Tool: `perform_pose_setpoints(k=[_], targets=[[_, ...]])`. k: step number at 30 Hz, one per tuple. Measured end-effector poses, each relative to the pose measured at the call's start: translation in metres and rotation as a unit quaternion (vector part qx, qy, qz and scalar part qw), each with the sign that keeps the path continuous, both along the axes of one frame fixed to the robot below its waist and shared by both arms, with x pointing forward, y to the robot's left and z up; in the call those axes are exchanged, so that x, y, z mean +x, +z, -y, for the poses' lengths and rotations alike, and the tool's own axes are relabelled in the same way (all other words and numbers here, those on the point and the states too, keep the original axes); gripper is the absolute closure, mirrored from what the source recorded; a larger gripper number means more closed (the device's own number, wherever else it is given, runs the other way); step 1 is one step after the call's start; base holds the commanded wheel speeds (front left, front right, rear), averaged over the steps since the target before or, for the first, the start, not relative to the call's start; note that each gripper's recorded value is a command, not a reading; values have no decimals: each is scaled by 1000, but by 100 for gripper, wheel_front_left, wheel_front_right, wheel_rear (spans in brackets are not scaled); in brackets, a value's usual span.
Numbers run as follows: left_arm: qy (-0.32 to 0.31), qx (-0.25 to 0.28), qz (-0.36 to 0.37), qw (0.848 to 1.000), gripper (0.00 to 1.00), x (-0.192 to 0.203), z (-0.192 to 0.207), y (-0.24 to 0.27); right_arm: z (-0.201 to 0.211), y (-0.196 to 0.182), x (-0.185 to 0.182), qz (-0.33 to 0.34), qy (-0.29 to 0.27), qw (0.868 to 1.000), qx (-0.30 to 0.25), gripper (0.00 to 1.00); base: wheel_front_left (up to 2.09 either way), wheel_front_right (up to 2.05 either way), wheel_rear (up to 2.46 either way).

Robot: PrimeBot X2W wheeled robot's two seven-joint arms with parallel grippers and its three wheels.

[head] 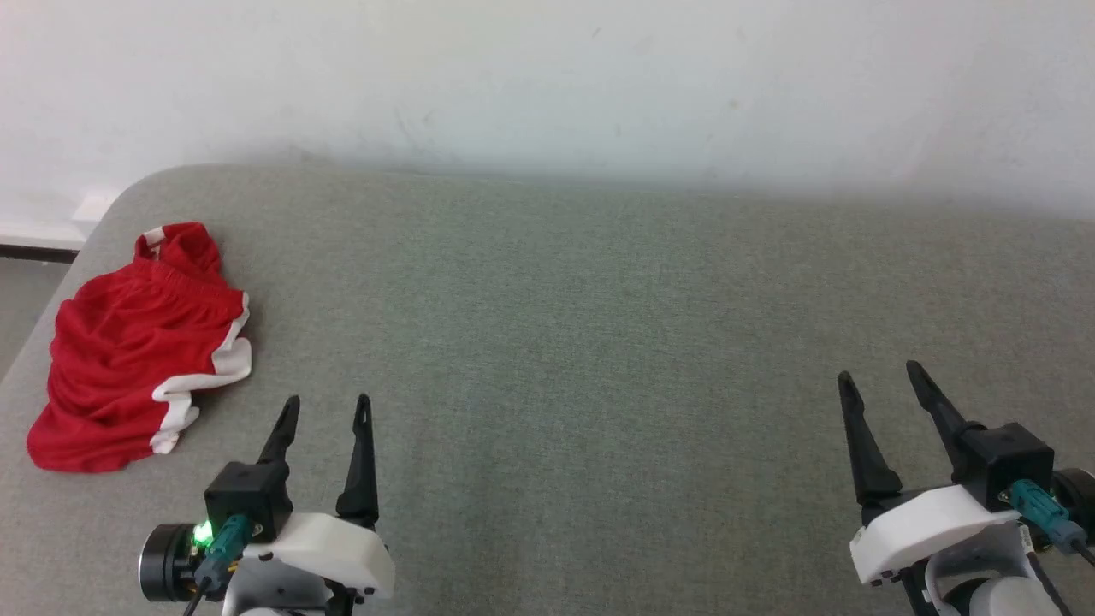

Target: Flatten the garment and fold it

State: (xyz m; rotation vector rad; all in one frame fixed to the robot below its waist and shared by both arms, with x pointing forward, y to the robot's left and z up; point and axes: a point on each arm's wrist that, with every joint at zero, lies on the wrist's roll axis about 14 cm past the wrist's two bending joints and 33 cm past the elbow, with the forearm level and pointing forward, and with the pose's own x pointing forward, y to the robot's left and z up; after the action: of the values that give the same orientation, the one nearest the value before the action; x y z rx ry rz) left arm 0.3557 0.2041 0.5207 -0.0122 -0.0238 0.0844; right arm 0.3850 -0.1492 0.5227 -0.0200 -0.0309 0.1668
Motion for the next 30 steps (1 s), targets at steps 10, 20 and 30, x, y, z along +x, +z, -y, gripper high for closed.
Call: perform_pose_setpoints(k=[10, 20, 30], targets=[[30, -5, 7, 1000, 0, -13, -18, 0, -24, -5, 7, -2, 35, 999, -1, 0, 0, 0, 0], [67, -15, 5, 998, 0, -34, -38, -6, -52, -6, 14, 3, 74, 997, 1, 0, 0, 0, 0], [110, -20, 5, 994, 0, -60, -60, -11, -87, -7, 16, 5, 124, 992, 3, 0, 0, 0, 0]])
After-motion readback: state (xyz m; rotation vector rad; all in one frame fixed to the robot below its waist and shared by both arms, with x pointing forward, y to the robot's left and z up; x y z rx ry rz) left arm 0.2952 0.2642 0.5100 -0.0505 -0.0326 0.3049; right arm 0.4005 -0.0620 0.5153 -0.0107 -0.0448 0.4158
